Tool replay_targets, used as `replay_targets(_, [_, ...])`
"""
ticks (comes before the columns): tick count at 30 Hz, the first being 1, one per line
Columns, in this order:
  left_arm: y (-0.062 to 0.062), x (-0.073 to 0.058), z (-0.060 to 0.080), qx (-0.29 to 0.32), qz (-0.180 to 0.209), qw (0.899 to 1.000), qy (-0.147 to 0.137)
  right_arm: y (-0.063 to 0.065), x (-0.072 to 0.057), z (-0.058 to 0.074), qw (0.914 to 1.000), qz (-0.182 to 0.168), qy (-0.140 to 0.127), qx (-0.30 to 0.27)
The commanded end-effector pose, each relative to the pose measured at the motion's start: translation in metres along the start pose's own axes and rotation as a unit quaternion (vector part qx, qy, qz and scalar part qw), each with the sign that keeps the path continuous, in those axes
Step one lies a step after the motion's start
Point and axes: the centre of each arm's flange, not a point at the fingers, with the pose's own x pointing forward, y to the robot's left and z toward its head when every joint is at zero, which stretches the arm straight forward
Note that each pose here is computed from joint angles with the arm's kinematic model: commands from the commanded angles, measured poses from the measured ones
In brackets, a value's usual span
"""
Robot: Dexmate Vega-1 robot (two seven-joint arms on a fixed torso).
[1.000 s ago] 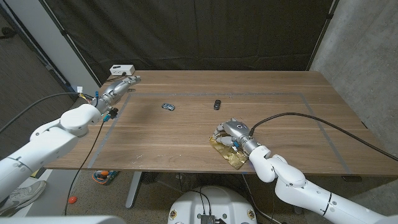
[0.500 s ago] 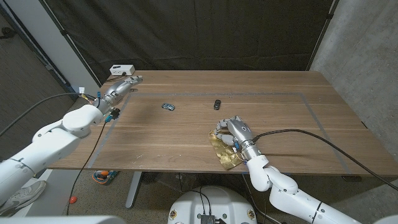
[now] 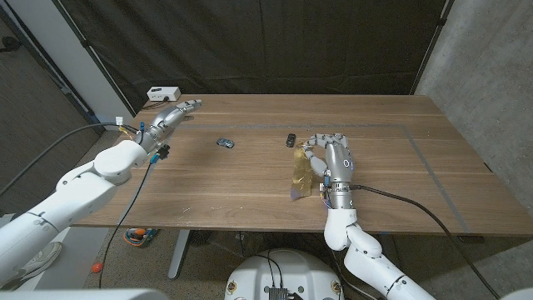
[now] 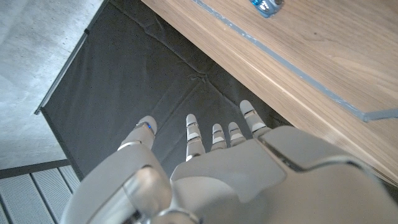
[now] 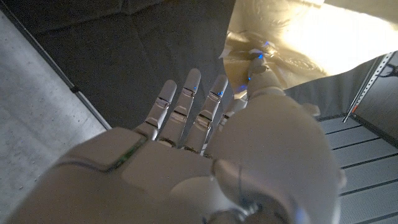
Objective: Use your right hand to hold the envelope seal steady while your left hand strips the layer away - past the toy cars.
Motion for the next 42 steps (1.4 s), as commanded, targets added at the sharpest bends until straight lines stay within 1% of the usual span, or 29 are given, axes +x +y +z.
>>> replay_targets(1, [-0.033,0.018,0.021,-0.011,-0.062,0.997,-0.046,0.008,0.011,0.026,0.9959,-0.089,0.007,0.017])
replay_targets(8, [-0.048,0.032,0.046,0.015,-0.088,0.992,-0.089,0.014,0.020,0.037,0.9961,-0.083,-0.030,-0.007])
replay_targets(12, [-0.054,0.038,0.057,0.011,-0.096,0.989,-0.113,0.021,0.024,0.046,0.9949,-0.074,-0.060,-0.033])
replay_targets(13, [-0.057,0.042,0.062,0.010,-0.103,0.987,-0.123,0.024,0.026,0.051,0.9938,-0.070,-0.075,-0.042])
replay_targets(15, [-0.058,0.043,0.065,0.009,-0.106,0.986,-0.128,0.027,0.028,0.054,0.9932,-0.069,-0.080,-0.048])
replay_targets(16, [-0.059,0.046,0.070,0.012,-0.115,0.984,-0.136,0.030,0.031,0.058,0.9923,-0.067,-0.089,-0.055])
replay_targets(17, [-0.060,0.047,0.073,0.015,-0.119,0.983,-0.140,0.032,0.032,0.060,0.9918,-0.066,-0.093,-0.058])
replay_targets(18, [-0.060,0.047,0.073,0.015,-0.119,0.983,-0.141,0.032,0.032,0.060,0.9918,-0.066,-0.093,-0.058])
replay_targets(20, [-0.059,0.048,0.082,0.022,-0.128,0.980,-0.152,0.035,0.037,0.064,0.9903,-0.066,-0.102,-0.067])
replay_targets(25, [-0.058,0.050,0.092,0.041,-0.140,0.976,-0.164,0.039,0.044,0.072,0.9888,-0.070,-0.106,-0.079])
replay_targets(28, [-0.057,0.049,0.096,0.055,-0.152,0.973,-0.166,0.041,0.046,0.077,0.9878,-0.071,-0.109,-0.086])
replay_targets(30, [-0.057,0.048,0.098,0.068,-0.160,0.971,-0.164,0.042,0.047,0.079,0.9879,-0.073,-0.106,-0.087])
replay_targets(35, [-0.057,0.046,0.099,0.092,-0.169,0.969,-0.155,0.043,0.055,0.082,0.9876,-0.080,-0.102,-0.089])
replay_targets(42, [-0.057,0.043,0.096,0.113,-0.166,0.969,-0.142,0.042,0.064,0.085,0.9881,-0.089,-0.093,-0.084])
